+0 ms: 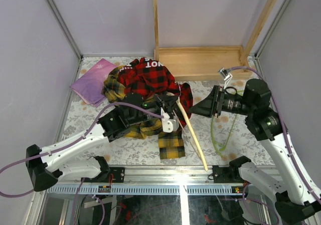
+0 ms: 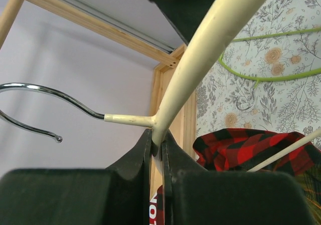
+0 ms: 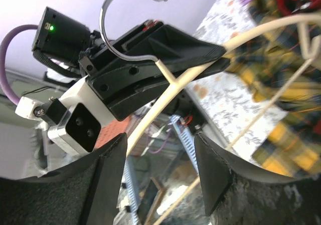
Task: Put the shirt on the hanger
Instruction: Adjust the hanger.
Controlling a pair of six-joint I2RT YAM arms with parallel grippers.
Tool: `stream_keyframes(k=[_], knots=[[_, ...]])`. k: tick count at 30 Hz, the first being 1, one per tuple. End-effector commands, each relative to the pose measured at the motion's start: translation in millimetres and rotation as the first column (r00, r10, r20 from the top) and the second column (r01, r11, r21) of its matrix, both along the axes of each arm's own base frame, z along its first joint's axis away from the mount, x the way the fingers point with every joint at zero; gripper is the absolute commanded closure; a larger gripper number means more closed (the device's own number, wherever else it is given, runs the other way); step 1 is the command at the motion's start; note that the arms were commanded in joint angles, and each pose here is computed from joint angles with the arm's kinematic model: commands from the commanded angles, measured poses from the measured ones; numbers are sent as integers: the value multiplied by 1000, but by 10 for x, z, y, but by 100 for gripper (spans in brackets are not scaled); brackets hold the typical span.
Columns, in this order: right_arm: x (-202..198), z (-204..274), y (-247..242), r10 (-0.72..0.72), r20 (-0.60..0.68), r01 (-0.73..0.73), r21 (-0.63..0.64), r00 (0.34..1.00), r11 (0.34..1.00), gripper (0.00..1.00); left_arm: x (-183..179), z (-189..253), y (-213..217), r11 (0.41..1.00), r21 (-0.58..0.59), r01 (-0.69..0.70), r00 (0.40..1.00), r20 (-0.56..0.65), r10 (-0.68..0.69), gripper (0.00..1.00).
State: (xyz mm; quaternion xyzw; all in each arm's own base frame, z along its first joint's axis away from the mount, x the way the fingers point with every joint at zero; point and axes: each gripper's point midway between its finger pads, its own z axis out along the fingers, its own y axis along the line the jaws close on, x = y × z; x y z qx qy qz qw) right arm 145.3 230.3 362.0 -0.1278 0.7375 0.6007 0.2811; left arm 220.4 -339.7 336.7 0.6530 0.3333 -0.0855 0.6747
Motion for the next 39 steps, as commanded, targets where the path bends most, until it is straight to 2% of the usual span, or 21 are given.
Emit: stream_keyframes(k=[1, 6, 11, 16, 26, 32, 39], knots=[[164, 39, -265, -169, 178, 198, -155, 969, 968, 36, -25, 74, 99, 999, -17, -28, 1000, 2, 28, 100], [230, 191, -511, -284, 316, 353, -189, 905, 916, 34, 71, -173, 215, 992, 76, -105, 994, -28, 107, 100], [213, 210, -653, -313, 363, 410, -230, 878, 883, 34, 161, -407, 314, 973, 155, -171, 982, -51, 180, 100], [211, 74, -658, -292, 342, 393, -277, 893, 877, 34, 186, -545, 336, 964, 186, -189, 976, -72, 205, 100], [265, -31, -575, -291, 296, 374, -283, 910, 883, 35, 256, -689, 336, 950, 230, -210, 969, -81, 234, 100], [348, -239, -420, -290, 288, 380, -337, 913, 861, 36, 285, -730, 351, 956, 209, -204, 968, -105, 230, 100], [321, -343, -103, -246, 299, 347, -356, 922, 868, 39, 366, -727, 450, 956, 190, -222, 962, -118, 246, 100]])
